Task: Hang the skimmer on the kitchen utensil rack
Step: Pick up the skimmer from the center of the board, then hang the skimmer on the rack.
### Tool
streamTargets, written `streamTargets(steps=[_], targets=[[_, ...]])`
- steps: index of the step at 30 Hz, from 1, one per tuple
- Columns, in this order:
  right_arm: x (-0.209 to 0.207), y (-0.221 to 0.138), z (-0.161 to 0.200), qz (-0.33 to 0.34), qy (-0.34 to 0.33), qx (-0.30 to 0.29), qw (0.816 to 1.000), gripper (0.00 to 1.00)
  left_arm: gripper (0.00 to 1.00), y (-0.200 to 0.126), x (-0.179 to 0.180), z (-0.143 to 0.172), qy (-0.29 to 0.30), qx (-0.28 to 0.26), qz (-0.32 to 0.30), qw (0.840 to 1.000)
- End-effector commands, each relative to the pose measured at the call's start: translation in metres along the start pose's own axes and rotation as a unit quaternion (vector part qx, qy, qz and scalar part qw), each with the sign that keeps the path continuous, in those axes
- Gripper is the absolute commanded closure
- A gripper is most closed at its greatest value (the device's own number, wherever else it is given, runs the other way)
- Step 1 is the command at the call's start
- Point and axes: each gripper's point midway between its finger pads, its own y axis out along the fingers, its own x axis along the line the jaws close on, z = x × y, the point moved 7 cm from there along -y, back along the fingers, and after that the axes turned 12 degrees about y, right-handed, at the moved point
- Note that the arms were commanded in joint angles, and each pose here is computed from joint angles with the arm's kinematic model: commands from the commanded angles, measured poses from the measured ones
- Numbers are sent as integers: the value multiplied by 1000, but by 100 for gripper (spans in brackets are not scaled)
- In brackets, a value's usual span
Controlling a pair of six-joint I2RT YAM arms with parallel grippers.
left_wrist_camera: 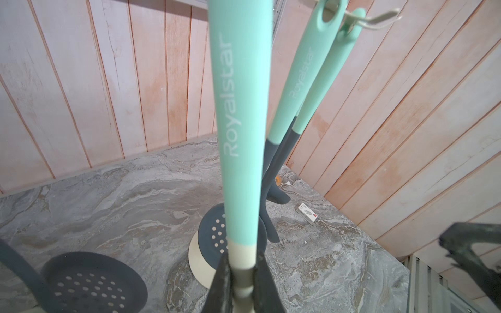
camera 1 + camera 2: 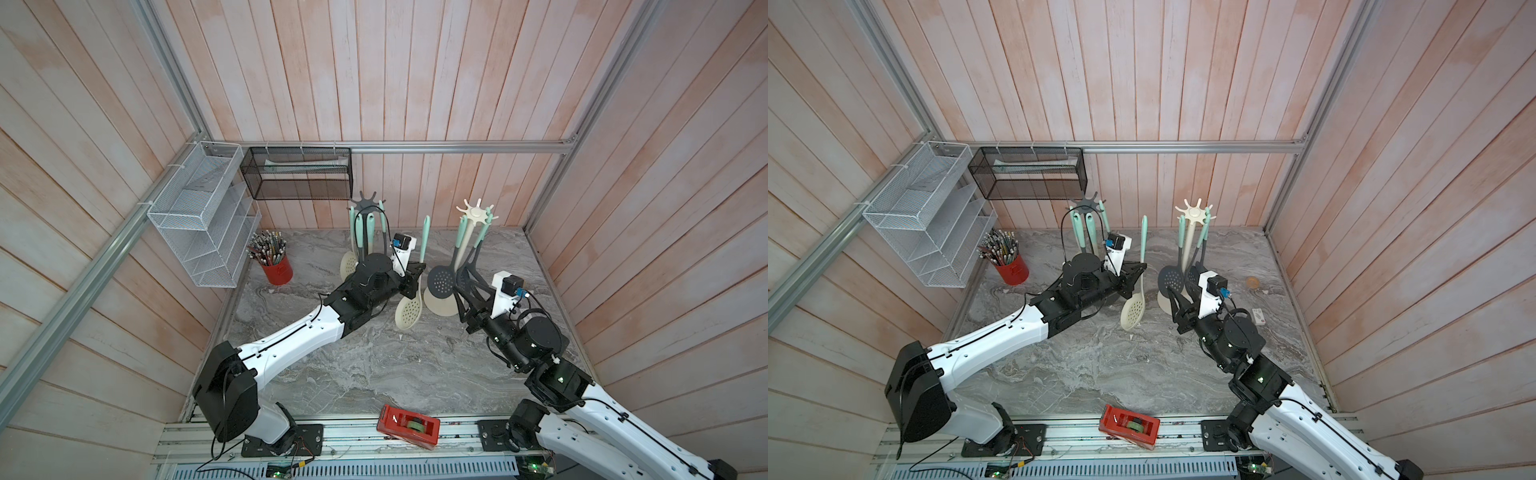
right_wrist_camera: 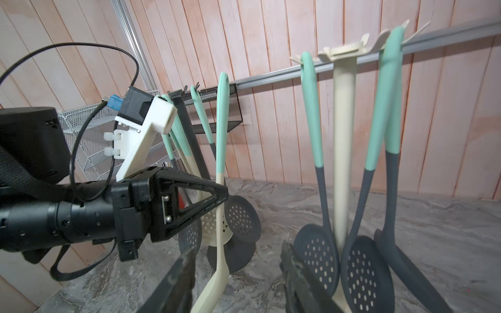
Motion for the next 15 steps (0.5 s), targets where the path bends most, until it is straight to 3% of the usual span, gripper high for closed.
streamTargets(steps=[1,8,15], targets=[[-2,-7,-10,-22,-26,-23,999,42,100,7,2,-20,32,-54,31,998],[-29,-16,-24,-3,21,-43,999,27,100,24,13,-22,60,-73,40,995],[-61,-23,-19,53,83,-59,993,22,100,51,24,-25,72,-67,43,994]])
